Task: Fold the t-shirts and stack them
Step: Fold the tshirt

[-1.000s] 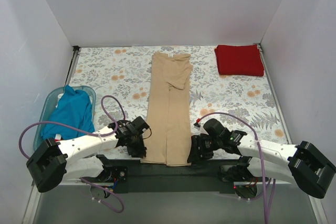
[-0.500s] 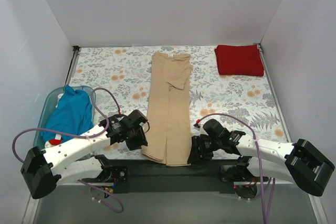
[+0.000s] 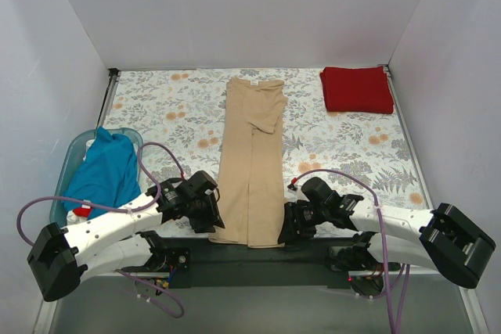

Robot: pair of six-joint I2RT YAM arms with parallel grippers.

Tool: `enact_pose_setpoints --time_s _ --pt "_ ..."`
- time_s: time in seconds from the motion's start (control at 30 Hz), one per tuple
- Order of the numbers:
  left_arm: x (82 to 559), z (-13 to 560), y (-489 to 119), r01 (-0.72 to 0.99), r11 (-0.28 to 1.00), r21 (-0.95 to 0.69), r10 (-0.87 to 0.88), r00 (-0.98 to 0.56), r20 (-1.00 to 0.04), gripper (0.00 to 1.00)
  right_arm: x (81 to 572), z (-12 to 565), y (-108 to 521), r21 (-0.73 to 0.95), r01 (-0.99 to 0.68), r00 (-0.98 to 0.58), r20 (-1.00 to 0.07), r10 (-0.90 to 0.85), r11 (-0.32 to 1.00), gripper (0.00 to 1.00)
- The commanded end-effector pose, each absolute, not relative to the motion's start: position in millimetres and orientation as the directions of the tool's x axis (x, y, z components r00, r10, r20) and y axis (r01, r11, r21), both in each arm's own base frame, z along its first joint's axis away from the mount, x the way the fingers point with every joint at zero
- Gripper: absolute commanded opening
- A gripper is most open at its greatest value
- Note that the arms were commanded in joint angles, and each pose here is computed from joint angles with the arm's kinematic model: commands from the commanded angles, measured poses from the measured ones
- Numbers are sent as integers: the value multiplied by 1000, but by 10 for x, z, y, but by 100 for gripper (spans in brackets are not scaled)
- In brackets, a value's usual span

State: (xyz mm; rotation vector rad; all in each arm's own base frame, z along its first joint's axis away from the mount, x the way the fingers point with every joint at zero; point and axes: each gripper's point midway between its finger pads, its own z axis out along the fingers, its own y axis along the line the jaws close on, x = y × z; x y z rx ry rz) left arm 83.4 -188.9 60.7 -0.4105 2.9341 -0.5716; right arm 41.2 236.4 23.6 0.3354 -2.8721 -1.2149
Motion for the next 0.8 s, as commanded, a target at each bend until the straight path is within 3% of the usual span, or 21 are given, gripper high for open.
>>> enact_pose_setpoints --time_s 0.0,0.2,0.53,0.77 --pt "846 607 -1764 -269 906 -327 -315 -944 -95 34 355 116 2272 676 -185 -978 -53 -204 713 52" --pt "920 626 -1555 -340 912 -229 -380 -912 -157 27 381 148 2279 673 -188 -978 -61 -199 716 49" --pt "916 506 -1550 -370 891 -262 -416 -898 -147 29 850 849 2576 608 -379 -918 -343 -200 698 50" --pt "963 431 -1665 -353 865 -357 -419 -899 -129 31 871 837 3041 594 -423 -901 -354 -249 684 50"
